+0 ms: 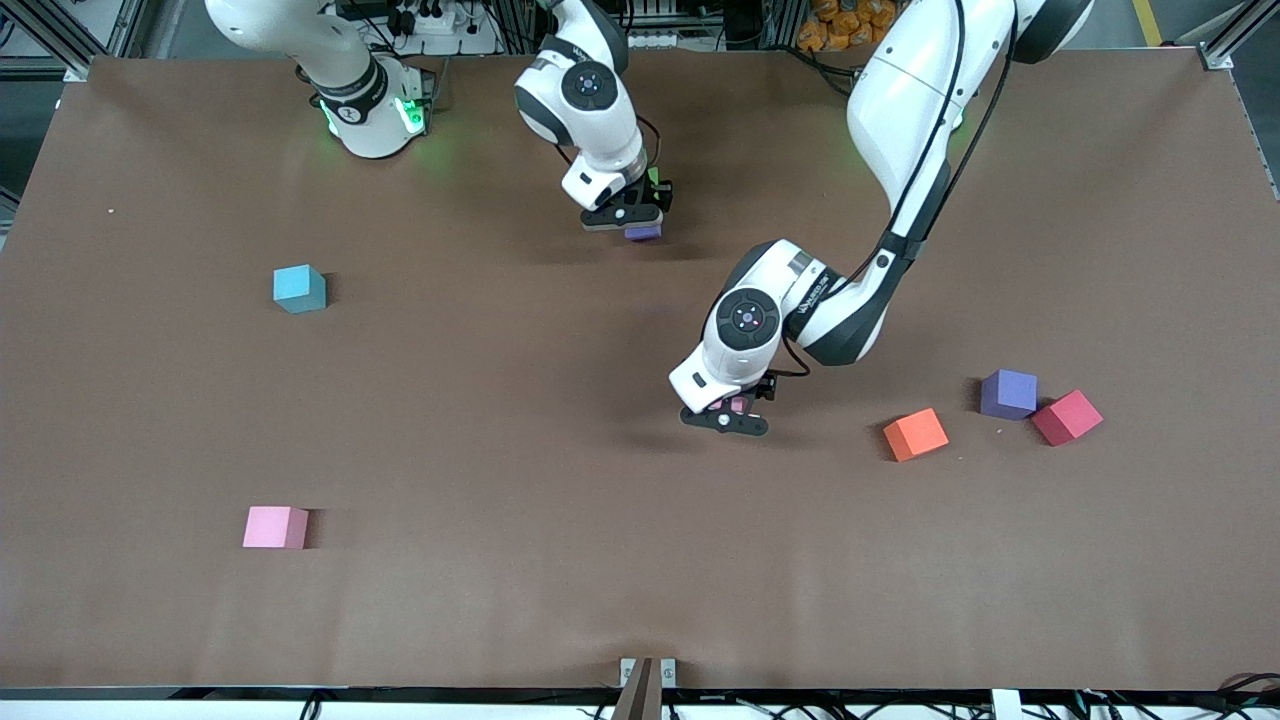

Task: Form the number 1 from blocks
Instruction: 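Place the purple cube beside green with the right gripper while the left gripper carries pink, then place the pink cube beside purple with the left gripper while the right gripper withdraws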

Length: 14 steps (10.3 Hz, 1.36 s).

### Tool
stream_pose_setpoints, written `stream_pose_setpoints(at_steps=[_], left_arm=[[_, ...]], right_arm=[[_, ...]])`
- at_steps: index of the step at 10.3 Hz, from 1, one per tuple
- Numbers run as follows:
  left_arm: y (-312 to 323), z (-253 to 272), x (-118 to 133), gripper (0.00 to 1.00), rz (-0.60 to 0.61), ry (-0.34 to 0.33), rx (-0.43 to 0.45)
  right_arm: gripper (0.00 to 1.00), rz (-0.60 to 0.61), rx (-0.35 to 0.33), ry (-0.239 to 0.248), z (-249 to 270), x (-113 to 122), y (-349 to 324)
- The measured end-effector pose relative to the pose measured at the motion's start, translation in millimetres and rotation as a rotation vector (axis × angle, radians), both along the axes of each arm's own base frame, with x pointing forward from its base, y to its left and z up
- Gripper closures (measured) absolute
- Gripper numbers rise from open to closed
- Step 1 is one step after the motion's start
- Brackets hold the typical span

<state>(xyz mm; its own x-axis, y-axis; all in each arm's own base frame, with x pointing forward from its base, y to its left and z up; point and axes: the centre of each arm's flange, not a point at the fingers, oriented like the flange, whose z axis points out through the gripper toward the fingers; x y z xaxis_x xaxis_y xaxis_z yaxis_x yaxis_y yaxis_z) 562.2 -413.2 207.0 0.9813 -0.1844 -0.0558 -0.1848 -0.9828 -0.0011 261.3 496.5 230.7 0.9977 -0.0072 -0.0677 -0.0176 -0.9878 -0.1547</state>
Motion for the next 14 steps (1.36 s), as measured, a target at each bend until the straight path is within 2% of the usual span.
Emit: stream_pose_setpoints(at_steps=[3, 4, 5, 6, 7, 9, 10, 12, 14], left_arm=[[1, -2, 0, 0.0, -0.002, 0.002, 0.002], [1, -3, 0, 0.0, -0.005, 0.004, 0.002], [1, -4, 0, 0.13, -0.019, 0.005, 0.002], [1, -4, 0, 0.26, -0.028, 0.006, 0.002], [1, -3, 0, 0.41, -0.027, 0.005, 0.0], [0, 1, -1, 0.42, -0.018, 0.023, 0.008], [-3, 8, -4, 0.42, -0.002, 0.039, 0.018], [-18, 40, -19, 0.42, 0.057, 0.083, 0.01], [-31, 76, -35, 0.42, 0.182, 0.138, -0.017]], right_arm=[[0.41, -0.009, -0.011, 0.008, -6, -2, 0], [0.3, -0.009, -0.013, 0.008, -7, -2, 0], [0.15, -0.009, -0.011, 0.007, -7, -2, 0], [0.04, -0.011, -0.008, 0.004, -6, -1, 0], [0.04, -0.015, -0.001, -0.002, -1, 2, 0], [0.04, -0.034, 0.014, -0.014, 16, 16, -4], [0.04, -0.042, 0.003, -0.022, 30, 31, -14], [0.04, -0.033, -0.066, -0.06, 61, 76, -52], [0.04, -0.02, -0.098, -0.066, 90, 122, -102]])
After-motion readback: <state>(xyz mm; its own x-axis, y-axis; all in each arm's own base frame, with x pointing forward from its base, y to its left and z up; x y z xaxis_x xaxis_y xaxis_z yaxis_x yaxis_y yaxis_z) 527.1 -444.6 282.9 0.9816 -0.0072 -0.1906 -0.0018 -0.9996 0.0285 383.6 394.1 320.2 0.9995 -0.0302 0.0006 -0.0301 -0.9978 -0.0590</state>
